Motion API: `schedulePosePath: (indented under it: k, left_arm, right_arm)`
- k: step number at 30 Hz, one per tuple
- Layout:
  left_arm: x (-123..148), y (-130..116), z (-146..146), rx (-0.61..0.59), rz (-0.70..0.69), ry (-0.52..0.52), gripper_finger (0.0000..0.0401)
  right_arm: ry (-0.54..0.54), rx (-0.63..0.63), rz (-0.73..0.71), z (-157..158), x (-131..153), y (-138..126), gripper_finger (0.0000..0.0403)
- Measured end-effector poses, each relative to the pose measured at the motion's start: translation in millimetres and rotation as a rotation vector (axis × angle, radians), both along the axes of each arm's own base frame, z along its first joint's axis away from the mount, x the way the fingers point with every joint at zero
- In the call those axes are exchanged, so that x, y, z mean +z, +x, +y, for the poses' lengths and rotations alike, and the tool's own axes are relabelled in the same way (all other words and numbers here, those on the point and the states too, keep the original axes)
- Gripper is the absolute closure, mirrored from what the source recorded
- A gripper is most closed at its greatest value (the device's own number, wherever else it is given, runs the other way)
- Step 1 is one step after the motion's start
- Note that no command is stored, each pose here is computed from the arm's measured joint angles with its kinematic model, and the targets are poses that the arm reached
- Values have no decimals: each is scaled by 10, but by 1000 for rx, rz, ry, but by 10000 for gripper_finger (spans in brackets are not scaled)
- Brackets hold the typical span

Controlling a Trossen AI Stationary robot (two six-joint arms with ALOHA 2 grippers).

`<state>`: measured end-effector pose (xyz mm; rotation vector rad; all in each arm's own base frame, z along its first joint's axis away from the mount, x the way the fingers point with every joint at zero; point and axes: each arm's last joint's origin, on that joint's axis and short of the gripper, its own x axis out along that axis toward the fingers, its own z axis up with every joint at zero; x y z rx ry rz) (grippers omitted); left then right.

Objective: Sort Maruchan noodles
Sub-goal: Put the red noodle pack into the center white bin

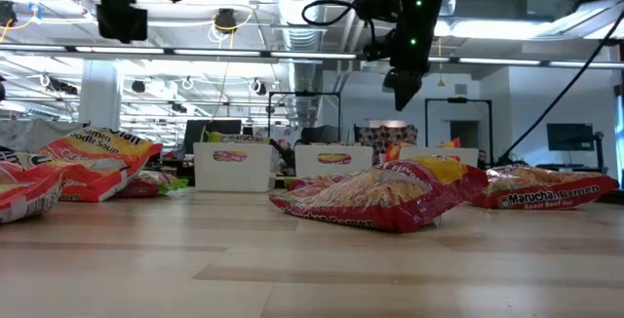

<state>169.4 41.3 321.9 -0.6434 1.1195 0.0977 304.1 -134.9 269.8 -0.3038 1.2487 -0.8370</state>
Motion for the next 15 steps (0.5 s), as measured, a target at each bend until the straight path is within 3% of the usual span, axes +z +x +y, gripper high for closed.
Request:
schedulePosePath:
  k: [7,15]
  left_arm:
    - [-193,32,-277,-92,80,-117,200]
    - [-498,-17,-512,-38,266,-220,200]
  right_arm:
    - [12,50,-12,267,-9,85,205]
    - [26,91,-30,524,-17,144,205]
